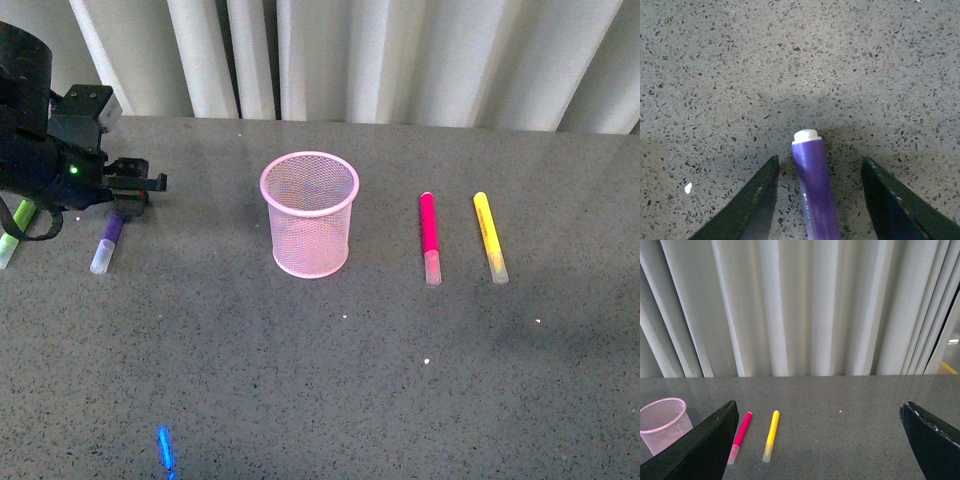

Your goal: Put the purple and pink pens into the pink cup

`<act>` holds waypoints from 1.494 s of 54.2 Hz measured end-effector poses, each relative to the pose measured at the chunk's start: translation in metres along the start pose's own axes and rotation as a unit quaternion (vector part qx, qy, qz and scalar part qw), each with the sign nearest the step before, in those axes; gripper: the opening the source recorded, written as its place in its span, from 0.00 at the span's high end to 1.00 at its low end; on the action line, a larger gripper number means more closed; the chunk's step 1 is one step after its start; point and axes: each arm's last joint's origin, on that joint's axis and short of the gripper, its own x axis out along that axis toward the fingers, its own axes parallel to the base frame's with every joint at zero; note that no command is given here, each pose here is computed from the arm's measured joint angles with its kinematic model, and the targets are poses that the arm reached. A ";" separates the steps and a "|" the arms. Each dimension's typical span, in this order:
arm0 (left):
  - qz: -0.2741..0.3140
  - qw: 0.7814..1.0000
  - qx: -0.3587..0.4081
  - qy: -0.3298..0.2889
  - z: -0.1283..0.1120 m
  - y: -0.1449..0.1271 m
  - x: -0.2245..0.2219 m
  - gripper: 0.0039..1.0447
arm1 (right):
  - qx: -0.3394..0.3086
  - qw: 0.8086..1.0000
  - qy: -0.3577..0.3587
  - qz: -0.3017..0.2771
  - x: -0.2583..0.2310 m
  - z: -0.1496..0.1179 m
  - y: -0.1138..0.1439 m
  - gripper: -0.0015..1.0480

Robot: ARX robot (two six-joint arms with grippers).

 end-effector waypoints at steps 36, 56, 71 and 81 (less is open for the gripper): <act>-0.105 0.970 -0.136 -0.172 0.041 -0.019 -0.063 0.88 | 0.000 1.000 0.000 0.000 0.000 0.000 0.000 0.07; -0.156 0.880 -0.187 -0.407 0.068 -0.077 -0.147 0.88 | 0.000 1.000 0.000 0.000 0.000 0.000 0.000 0.07; -0.164 0.885 -0.187 -0.394 0.034 -0.137 -0.129 0.88 | 0.000 1.000 0.000 0.000 0.000 0.000 0.000 0.07; -0.173 0.891 -0.180 -0.380 0.025 -0.157 -0.116 0.88 | 0.000 1.000 0.000 0.000 0.000 0.000 0.000 0.07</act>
